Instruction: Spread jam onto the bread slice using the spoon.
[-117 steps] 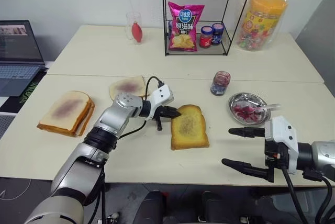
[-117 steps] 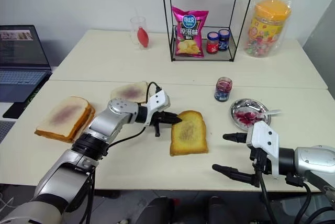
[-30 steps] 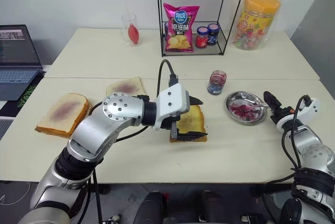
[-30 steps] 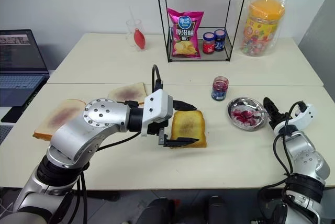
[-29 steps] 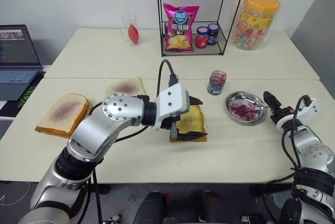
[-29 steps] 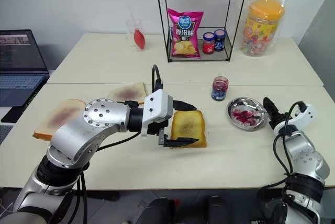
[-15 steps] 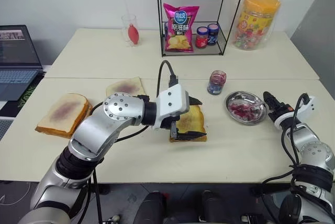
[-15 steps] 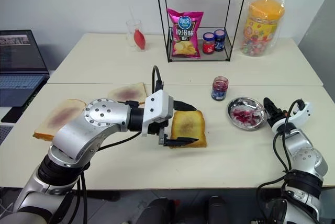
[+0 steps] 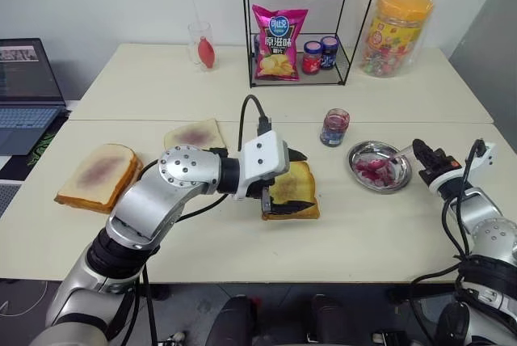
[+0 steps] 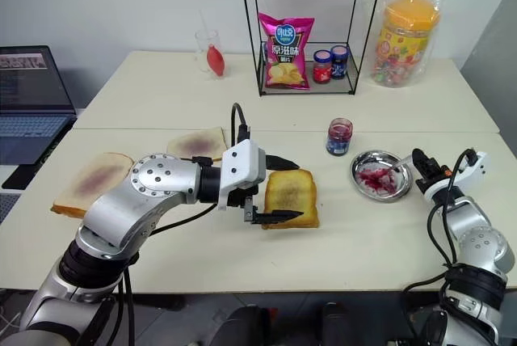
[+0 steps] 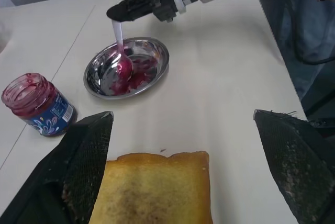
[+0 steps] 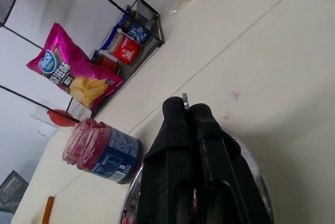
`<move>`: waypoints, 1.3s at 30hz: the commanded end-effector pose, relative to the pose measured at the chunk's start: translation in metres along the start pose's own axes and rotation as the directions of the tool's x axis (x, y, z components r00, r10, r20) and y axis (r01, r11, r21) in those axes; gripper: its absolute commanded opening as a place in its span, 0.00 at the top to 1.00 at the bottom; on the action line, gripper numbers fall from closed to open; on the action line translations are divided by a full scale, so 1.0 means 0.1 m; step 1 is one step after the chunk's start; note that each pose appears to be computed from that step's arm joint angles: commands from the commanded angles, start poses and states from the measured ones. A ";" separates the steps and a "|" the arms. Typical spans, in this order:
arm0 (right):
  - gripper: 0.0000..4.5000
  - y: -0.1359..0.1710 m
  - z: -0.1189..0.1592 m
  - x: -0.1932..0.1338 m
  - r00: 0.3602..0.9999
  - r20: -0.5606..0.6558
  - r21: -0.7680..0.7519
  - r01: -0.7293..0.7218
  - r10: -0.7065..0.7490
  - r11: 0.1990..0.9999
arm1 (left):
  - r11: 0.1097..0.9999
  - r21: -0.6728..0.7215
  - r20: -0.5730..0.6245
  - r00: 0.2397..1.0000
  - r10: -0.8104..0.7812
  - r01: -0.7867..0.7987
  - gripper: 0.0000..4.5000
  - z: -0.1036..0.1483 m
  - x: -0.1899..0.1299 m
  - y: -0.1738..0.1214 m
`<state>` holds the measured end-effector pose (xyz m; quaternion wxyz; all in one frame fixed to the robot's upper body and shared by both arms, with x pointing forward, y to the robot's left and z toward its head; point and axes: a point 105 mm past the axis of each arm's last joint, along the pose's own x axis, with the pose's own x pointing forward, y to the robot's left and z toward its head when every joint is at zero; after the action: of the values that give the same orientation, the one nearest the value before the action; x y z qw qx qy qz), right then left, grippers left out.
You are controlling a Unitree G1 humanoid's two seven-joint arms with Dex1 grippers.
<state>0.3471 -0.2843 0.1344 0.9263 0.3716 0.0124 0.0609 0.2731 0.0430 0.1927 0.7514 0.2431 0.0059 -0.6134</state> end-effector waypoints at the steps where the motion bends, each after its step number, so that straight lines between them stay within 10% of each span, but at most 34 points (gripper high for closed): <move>1: 0.99 0.47 0.23 -0.06 0.987 0.030 -0.121 -0.152 0.157 0.981 | 0.994 -0.038 0.036 0.994 0.106 -0.104 0.00 0.06 -0.14 0.12; 19: 0.99 2.03 0.34 0.36 0.846 -0.063 -0.608 -0.453 0.530 0.652 | 0.899 -0.205 0.027 0.916 0.400 -0.387 0.00 -0.05 -0.40 0.44; 39: 0.99 1.82 0.09 0.83 0.859 -0.135 -0.841 -0.362 0.494 0.401 | 0.946 -0.156 0.015 0.957 0.291 -0.285 0.00 0.14 -0.33 0.32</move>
<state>0.4144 -0.1518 0.2503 0.9456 -0.1171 -0.1426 0.2679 0.2969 0.0764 0.2173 0.8573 0.1580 0.0202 -0.4896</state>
